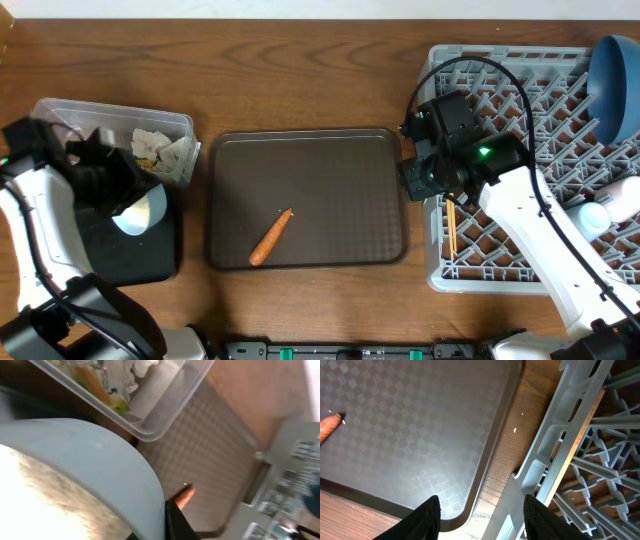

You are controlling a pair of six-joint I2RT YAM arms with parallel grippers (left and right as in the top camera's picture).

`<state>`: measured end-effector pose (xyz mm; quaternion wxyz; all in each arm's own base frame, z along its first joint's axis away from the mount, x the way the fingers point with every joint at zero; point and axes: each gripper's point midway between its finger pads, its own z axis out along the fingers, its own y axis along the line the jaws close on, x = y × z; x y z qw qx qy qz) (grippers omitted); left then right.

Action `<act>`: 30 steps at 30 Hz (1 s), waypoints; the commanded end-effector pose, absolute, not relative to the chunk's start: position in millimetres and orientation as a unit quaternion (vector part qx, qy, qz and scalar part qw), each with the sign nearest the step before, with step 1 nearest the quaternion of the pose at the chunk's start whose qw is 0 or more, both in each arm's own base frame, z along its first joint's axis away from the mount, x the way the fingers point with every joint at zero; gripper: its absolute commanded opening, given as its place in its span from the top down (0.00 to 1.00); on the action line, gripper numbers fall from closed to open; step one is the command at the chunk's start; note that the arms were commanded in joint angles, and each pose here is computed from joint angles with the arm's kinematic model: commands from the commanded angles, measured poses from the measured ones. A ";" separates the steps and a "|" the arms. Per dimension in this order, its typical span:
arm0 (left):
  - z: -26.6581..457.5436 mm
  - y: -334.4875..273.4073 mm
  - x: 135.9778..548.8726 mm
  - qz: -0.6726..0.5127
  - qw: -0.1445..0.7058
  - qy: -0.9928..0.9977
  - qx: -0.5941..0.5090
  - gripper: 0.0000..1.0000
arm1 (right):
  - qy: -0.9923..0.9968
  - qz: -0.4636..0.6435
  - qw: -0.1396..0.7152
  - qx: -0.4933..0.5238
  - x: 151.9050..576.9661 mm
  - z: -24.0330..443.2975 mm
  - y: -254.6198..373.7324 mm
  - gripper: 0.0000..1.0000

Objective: Sort waste into correct bins and load items into the dishwasher rack
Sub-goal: 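Carry the rice bowl left over the black tray, then tilt the bowl with the left gripper to pour rice onto the black tray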

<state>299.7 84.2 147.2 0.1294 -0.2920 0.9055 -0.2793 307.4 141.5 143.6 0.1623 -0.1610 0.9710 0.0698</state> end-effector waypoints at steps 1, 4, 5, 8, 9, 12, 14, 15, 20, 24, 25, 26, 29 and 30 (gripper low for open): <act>145.7 80.1 302.8 -0.354 0.139 0.878 -0.291 0.94 | 0.972 0.065 0.157 -0.164 306.9 140.8 141.6 0.47; 143.7 86.7 302.6 -0.396 0.150 0.854 -0.302 0.94 | 0.972 0.065 0.154 -0.164 305.6 140.3 141.1 0.47; 143.0 89.6 302.7 -0.412 0.155 0.844 -0.307 0.94 | 0.972 0.064 0.154 -0.164 305.3 140.2 140.9 0.47; 142.4 99.2 303.5 -0.454 0.172 0.815 -0.317 0.94 | 0.973 0.064 0.153 -0.164 304.8 140.1 140.7 0.47; 142.3 102.4 304.0 -0.466 0.177 0.806 -0.321 0.94 | 0.973 0.064 0.153 -0.164 304.8 140.1 140.7 0.47; 147.9 110.2 307.3 -0.506 0.202 0.775 -0.321 0.94 | 0.973 0.064 0.152 -0.163 304.7 140.0 140.7 0.47; 152.0 114.3 307.9 -0.528 0.217 0.756 -0.321 0.94 | 0.973 0.064 0.152 -0.164 304.7 140.0 140.7 0.47; 153.3 116.0 307.9 -0.534 0.221 0.750 -0.322 0.94 | 0.973 0.064 0.152 -0.164 304.7 140.0 140.7 0.47; 153.3 125.4 304.3 -0.542 0.227 0.734 -0.339 0.94 | 0.973 0.064 0.152 -0.163 304.7 140.0 140.7 0.47; 158.2 130.9 303.3 -0.551 0.238 0.721 -0.346 0.94 | 0.973 0.064 0.150 -0.164 303.8 139.7 140.3 0.47; 158.7 132.2 302.9 -0.551 0.240 0.720 -0.347 0.94 | 0.973 0.064 0.150 -0.164 303.7 139.6 140.2 0.47; 158.6 133.4 302.4 -0.551 0.241 0.719 -0.349 0.94 | 0.973 0.064 0.150 -0.164 303.7 139.6 140.2 0.47; 159.0 133.4 301.5 -0.552 0.239 0.717 -0.352 0.94 | 0.973 0.064 0.150 -0.164 303.7 139.6 140.2 0.47; 160.9 131.5 300.6 -0.558 0.234 0.711 -0.357 0.94 | 0.973 0.064 0.150 -0.163 303.5 139.6 140.2 0.47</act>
